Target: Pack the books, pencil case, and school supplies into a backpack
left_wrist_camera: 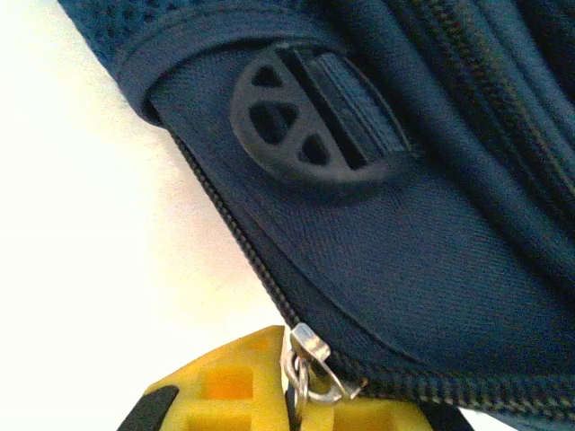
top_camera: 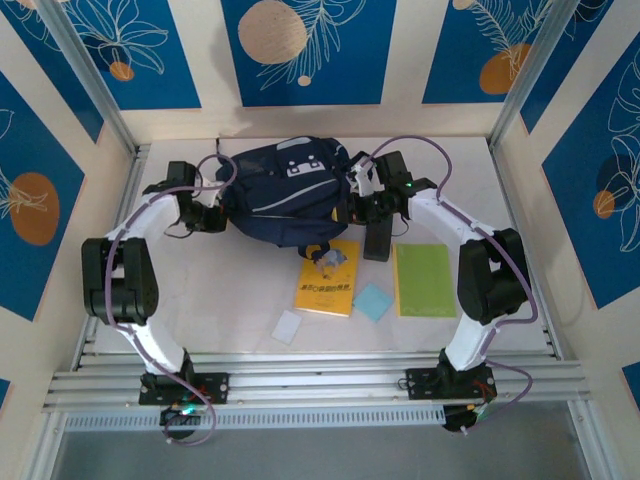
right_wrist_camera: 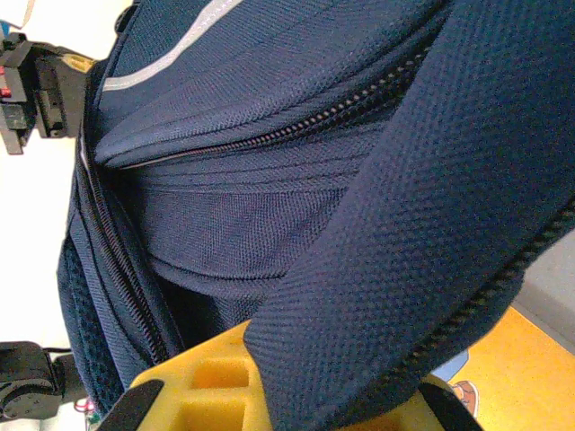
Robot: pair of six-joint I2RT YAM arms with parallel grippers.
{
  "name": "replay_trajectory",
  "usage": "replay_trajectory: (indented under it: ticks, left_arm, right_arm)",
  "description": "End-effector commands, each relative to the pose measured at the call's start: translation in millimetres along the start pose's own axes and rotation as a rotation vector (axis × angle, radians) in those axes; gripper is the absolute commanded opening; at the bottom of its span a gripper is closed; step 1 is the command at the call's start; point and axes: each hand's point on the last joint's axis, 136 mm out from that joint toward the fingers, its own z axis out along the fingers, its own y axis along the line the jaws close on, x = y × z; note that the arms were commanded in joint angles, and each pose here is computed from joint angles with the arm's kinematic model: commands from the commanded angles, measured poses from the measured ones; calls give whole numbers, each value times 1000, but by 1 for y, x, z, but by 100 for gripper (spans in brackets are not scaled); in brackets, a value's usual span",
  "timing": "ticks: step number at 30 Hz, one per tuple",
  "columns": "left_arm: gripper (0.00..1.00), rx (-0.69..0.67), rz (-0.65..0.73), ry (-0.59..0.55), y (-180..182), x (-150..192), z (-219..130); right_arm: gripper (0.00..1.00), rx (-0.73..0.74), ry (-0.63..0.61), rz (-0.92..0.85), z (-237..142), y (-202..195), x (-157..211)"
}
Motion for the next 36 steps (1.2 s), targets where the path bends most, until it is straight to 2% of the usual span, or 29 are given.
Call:
replay_trajectory:
  ticks: [1,4,8,11,13,16,19,20,24,25,27,29,33,36]
  left_arm:
    - [0,-396,-114,-35,93,-11,-22]
    - [0,-567,-179,-28,118,-3,-37]
    - [0,-625,-250,10,126,6,-45]
    - [6,-675,-263,34,135,11,-48]
    - [9,-651,-270,66,132,15,-45]
    - [17,-591,-311,33,119,16,-46]
    - [18,-565,-341,-2,111,22,-52]
    - [21,-562,-344,-6,109,26,-52]
    - [66,-556,-346,32,106,36,-54]
    - [71,-551,-351,39,104,36,-55]
    - [80,-523,-361,28,96,33,-62]
    - [85,-488,-368,-7,84,29,-70]
    - [86,-402,-360,-90,51,22,-83]
    - [87,-337,-348,-133,23,23,-88]
  right_arm:
    - [0,45,-2,-43,-20,-16,-3]
    - [0,34,8,-59,-13,-10,-5]
    - [0,11,28,-91,-1,1,-6]
    - [0,4,49,-113,7,6,-7]
    - [0,-15,55,-132,11,12,-8]
    - [0,-39,66,-164,20,22,-10]
    - [0,-58,83,-181,35,27,-15]
    - [0,-55,88,-176,41,25,-18]
    - [0,-27,91,-114,56,14,-28]
    - [0,-22,90,-96,57,12,-29]
    - [6,-24,84,-64,57,14,-29]
    - [18,-34,69,-39,54,18,-29]
    - [51,-5,35,30,45,19,-26]
    - [62,81,12,86,31,10,-19]
